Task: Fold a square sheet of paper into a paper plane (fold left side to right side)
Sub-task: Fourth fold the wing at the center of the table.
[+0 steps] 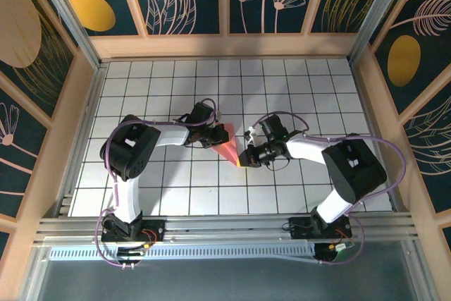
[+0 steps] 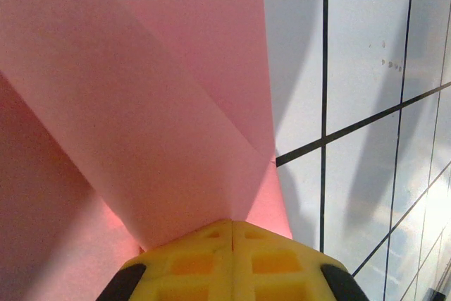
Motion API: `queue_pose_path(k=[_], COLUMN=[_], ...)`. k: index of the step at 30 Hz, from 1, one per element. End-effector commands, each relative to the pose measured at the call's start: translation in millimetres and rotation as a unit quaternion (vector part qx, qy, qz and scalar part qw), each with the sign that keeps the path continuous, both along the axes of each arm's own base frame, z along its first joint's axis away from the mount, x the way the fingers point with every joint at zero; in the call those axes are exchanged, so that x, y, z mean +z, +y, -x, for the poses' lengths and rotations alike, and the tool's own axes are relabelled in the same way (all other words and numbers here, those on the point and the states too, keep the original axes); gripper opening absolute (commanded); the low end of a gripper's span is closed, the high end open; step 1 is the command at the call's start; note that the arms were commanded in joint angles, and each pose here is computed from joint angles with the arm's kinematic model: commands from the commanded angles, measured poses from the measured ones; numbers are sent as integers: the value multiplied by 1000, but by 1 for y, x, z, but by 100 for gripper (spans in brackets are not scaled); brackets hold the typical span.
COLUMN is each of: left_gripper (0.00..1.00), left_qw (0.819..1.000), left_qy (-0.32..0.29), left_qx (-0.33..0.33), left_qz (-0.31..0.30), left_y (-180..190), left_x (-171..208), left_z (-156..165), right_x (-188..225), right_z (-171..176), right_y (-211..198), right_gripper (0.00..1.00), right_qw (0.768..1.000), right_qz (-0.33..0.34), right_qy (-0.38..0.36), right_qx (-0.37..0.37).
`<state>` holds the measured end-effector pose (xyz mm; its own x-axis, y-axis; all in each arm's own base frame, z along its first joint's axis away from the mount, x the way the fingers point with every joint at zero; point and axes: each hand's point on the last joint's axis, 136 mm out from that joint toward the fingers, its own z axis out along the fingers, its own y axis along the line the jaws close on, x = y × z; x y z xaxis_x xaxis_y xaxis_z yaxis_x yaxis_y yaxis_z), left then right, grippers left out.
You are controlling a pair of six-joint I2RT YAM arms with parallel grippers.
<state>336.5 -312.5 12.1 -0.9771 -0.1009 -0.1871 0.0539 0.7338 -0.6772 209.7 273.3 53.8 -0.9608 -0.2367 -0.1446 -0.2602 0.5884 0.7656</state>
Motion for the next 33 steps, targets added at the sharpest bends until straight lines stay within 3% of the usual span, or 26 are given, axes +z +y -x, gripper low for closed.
queue_pose_path(k=[1,16,33], left_gripper=[0,0,0], left_qw=[995,995,997], left_qy=[44,45,34], left_qx=[21,20,16], left_qz=[-85,-84,-68], left_y=[32,32,22], left_x=[-43,-44,-31], left_z=[16,17,8], right_x=[7,-24,-76], right_z=[-15,-52,-19], right_y=[8,19,-12], right_gripper=[0,0,0], right_qw=[1000,999,991], right_qz=[-10,17,118], right_qy=[-11,-14,31], right_qx=[-8,-48,-48])
